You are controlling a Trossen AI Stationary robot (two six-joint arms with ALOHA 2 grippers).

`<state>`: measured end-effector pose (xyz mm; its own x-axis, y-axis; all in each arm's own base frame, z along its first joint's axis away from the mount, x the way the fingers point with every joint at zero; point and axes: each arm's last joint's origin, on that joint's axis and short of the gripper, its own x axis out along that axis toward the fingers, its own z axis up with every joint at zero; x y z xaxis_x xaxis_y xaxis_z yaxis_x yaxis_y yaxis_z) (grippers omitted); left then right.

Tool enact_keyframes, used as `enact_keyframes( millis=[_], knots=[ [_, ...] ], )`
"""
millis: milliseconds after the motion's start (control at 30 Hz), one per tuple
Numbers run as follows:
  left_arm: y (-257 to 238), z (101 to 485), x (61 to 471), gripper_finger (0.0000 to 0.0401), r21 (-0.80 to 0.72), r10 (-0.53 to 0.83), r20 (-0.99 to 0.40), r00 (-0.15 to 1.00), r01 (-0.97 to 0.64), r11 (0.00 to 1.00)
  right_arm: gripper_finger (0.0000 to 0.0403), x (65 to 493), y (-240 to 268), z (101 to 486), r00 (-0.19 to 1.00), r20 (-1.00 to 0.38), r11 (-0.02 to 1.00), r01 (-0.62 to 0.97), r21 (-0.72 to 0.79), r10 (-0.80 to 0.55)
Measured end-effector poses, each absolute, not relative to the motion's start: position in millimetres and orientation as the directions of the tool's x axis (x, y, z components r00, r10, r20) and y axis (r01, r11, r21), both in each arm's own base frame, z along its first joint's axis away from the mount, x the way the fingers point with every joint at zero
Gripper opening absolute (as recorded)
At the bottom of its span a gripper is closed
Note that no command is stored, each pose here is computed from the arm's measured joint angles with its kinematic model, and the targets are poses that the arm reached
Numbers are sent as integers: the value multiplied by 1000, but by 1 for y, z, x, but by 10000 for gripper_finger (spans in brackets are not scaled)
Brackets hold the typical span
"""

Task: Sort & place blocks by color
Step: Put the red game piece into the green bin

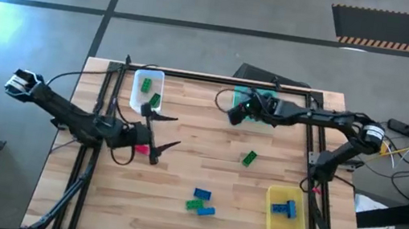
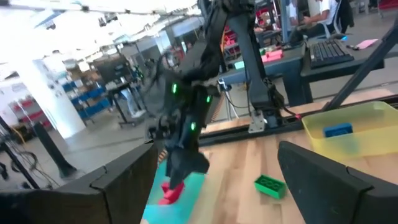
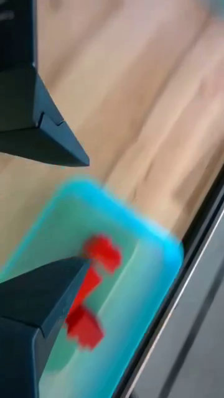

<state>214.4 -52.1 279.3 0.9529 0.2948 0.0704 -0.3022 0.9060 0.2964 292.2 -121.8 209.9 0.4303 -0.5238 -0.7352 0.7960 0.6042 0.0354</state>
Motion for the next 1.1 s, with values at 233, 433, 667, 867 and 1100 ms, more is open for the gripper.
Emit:
enact_keyframes(
  millis=[233,433,667,867,1100],
  knots=[
    [-54,262,223,313,163,318,-31,948,-309,937,226,306,-64,231,545,-630,714,700,-22,-554],
    [-53,221,218,313,32,333,-388,859,-349,937,226,305,-25,248,645,-583,818,572,-61,-494],
    [-55,196,198,313,-85,94,-773,627,-249,965,226,296,-12,266,705,-533,846,531,-41,-468],
    [-58,202,186,313,-108,-47,-897,441,-115,988,226,297,-12,265,703,-534,845,533,-43,-470],
    [-52,187,175,313,39,59,-954,292,-73,997,226,298,-12,263,699,-539,845,532,-47,-470]
  ],
)
